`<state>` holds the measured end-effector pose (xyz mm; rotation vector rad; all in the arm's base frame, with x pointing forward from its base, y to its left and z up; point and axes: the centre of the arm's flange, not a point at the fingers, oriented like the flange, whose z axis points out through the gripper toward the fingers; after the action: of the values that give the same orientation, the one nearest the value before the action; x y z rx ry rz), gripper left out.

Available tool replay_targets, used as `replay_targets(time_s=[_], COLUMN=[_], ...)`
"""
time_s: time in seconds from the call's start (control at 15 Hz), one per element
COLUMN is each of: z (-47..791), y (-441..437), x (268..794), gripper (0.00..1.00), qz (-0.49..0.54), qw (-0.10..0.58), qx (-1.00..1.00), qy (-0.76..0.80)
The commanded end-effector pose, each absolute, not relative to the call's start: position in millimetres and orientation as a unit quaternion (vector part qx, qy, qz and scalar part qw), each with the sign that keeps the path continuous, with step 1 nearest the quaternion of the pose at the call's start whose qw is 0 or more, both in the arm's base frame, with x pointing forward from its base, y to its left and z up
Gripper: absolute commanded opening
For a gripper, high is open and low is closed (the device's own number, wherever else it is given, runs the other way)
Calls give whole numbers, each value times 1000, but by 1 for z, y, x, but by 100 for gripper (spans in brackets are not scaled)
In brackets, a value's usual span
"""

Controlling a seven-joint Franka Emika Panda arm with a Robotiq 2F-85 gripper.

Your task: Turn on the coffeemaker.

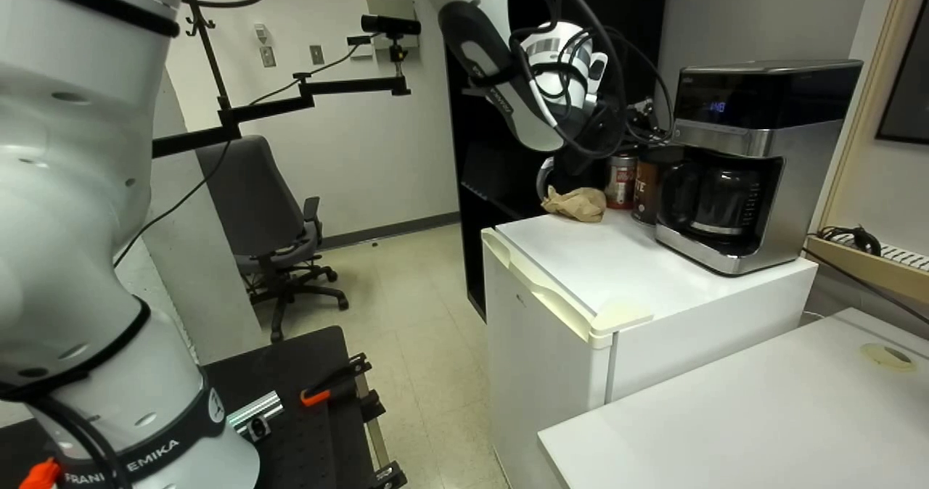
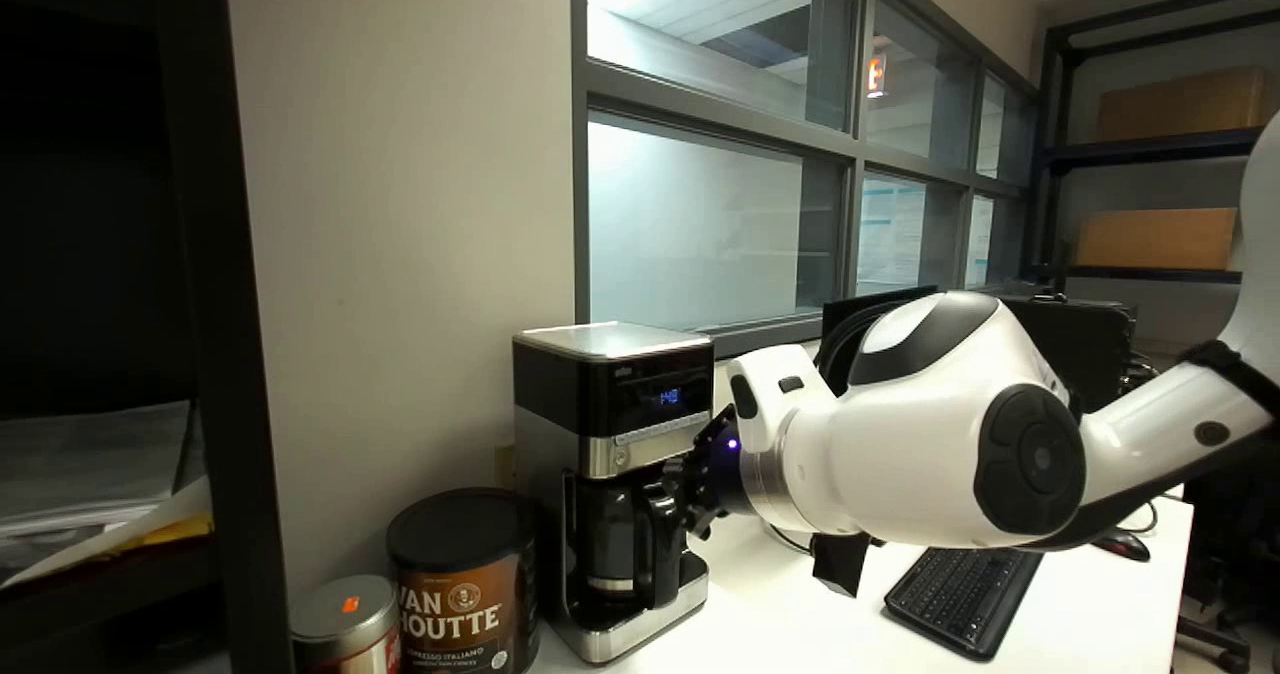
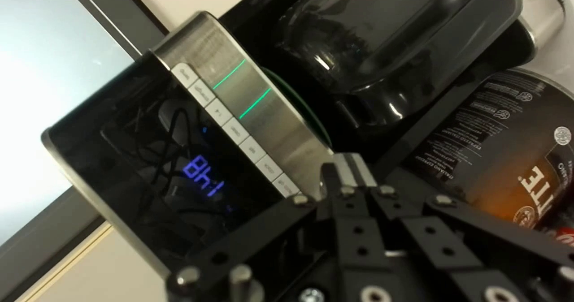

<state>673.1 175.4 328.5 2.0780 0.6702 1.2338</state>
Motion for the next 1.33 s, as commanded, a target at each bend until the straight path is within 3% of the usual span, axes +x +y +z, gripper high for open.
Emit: replay_targets(time_s=[0.0,1.27], z=[324,318], y=[182,198], x=[697,718], gripper=[0,0], qz=[491,509], qw=[321,313], qx=[771,764], qy=[248,244])
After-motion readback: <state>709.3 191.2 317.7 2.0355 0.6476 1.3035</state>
